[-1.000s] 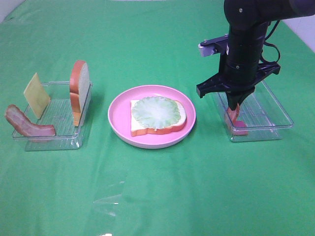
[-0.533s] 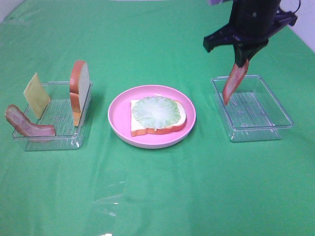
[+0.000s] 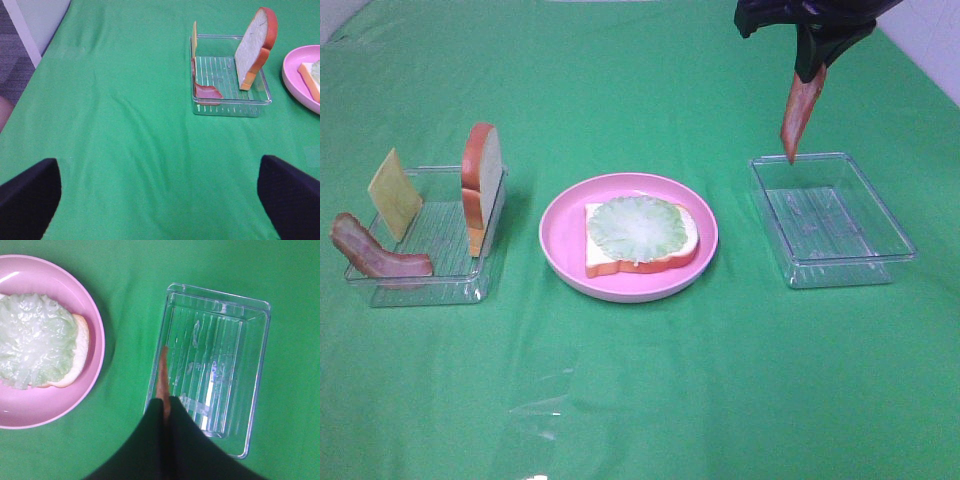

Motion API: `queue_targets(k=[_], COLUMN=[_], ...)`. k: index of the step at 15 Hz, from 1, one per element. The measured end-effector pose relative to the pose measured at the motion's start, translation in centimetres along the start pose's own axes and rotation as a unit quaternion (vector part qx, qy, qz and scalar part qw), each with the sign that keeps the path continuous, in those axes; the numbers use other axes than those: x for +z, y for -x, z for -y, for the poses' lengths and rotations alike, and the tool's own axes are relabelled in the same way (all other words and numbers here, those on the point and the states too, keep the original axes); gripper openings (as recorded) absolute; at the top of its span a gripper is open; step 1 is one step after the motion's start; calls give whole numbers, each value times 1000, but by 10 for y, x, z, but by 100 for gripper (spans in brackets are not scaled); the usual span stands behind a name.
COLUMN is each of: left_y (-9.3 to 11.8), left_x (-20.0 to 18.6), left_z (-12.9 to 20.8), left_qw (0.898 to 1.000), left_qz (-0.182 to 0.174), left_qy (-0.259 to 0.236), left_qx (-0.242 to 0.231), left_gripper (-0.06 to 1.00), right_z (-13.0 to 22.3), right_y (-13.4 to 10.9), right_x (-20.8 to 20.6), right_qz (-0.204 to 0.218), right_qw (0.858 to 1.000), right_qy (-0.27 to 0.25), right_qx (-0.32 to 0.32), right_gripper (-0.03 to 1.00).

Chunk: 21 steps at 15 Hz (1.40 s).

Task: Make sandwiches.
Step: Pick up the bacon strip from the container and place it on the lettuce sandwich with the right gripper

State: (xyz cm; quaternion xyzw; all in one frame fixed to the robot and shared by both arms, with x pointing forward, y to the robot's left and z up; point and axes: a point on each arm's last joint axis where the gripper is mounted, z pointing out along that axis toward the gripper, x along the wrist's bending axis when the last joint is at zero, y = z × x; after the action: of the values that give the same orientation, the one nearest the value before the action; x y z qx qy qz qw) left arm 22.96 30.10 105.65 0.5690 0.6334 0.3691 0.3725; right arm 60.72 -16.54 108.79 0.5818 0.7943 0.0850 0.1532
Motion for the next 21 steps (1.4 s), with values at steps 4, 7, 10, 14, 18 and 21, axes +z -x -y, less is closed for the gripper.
queue_targets(k=[4, 7, 10, 14, 18, 21], left_y=[0, 0, 0, 0, 0, 0], left_x=[0, 0, 0, 0, 0, 0], left_z=[0, 0, 0, 0, 0, 0], left_qw=[1000, 1000, 1000, 1000, 1000, 1000], left_qz=[0, 0, 0, 0, 0, 0], left_qy=[0, 0, 0, 0, 0, 0], left_qx=[0, 0, 0, 0, 0, 0], left_gripper=[99, 99, 99, 99, 99, 99], right_z=[-3, -7, -9, -10, -13, -12], right_y=[-14, -34, -87, -144, -149, -156], right_x=[22, 35, 45, 49, 48, 60], right_qz=[-53, -87, -116, -216, -244, -263], right_qw=[998, 996, 993, 975, 968, 964], right_qy=[-22, -24, 3, 45, 55, 38], right_qx=[17, 15, -33, -34, -27, -15], right_gripper=[1, 1, 1, 1, 1, 1])
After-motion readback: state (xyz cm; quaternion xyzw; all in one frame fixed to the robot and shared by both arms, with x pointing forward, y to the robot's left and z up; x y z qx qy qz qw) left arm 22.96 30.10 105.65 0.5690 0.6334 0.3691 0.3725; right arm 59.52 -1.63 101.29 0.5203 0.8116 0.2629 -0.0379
